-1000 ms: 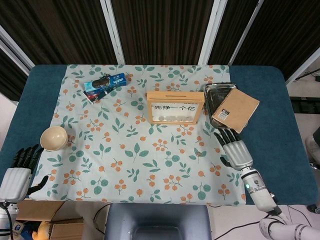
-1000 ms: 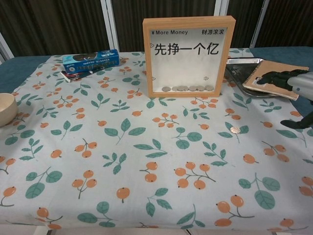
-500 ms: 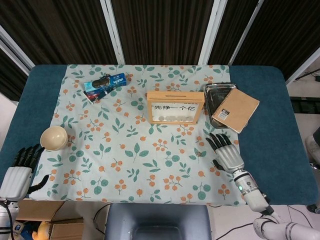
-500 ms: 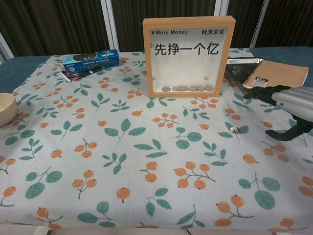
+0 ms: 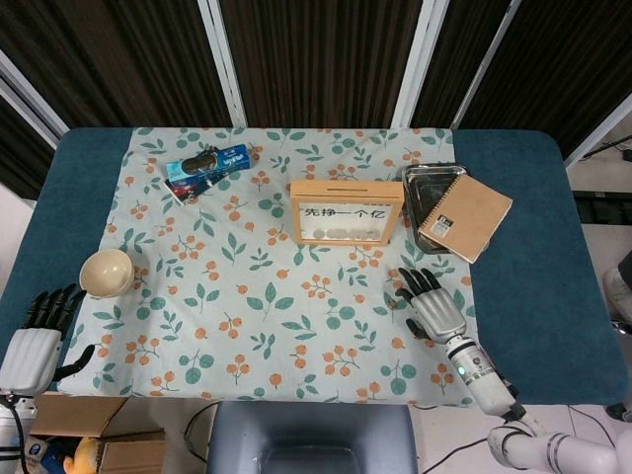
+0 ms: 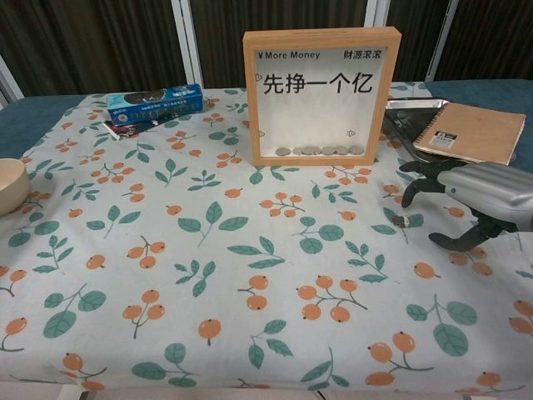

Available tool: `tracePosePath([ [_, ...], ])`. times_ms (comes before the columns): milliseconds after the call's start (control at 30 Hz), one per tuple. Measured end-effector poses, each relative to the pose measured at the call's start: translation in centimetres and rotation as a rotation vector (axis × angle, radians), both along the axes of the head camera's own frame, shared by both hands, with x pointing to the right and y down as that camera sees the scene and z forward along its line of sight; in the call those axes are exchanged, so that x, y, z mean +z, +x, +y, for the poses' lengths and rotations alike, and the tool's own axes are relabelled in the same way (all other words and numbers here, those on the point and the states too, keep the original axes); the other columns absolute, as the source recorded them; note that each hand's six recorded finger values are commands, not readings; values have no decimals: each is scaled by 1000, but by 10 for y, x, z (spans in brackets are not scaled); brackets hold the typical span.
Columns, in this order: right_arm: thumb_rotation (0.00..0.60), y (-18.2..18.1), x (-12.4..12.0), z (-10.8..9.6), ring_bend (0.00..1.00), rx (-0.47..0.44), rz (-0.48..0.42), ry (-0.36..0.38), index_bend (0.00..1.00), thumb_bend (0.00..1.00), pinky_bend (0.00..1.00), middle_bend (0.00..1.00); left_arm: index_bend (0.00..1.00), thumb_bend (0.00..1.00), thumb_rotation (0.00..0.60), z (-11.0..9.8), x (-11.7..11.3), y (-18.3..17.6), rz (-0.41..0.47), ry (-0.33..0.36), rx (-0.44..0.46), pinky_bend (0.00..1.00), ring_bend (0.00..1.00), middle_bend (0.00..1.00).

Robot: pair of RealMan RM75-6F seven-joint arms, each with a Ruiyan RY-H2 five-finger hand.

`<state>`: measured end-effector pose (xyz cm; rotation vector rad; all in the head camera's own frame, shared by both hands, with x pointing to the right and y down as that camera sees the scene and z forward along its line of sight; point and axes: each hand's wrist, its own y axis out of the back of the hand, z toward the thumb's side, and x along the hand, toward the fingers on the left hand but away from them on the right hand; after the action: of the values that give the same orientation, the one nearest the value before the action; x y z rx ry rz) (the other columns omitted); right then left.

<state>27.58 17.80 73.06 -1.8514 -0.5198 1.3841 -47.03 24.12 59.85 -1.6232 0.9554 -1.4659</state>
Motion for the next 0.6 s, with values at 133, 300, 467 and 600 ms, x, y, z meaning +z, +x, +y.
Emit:
tracePosePath([
  [133, 600, -5, 1, 1, 0, 0, -18, 8, 436, 544, 0, 0, 0, 298, 570, 0, 0, -1, -1, -1, -3, 0, 0, 0],
  [300, 600, -9, 4, 2, 0, -6, -21, 10, 450, 544, 0, 0, 0, 298, 570, 1, 2, -2, -1, -5, -5, 0, 0, 0],
  [467, 600, -11, 7, 2, 0, -14, -16, 8, 447, 544, 0, 0, 0, 298, 574, 1, 2, -3, -3, -5, -7, 0, 0, 0],
  [600, 600, -12, 8, 2, 0, -13, -19, 6, 451, 544, 0, 0, 0, 298, 577, 1, 2, -4, -5, -5, -9, 0, 0, 0],
])
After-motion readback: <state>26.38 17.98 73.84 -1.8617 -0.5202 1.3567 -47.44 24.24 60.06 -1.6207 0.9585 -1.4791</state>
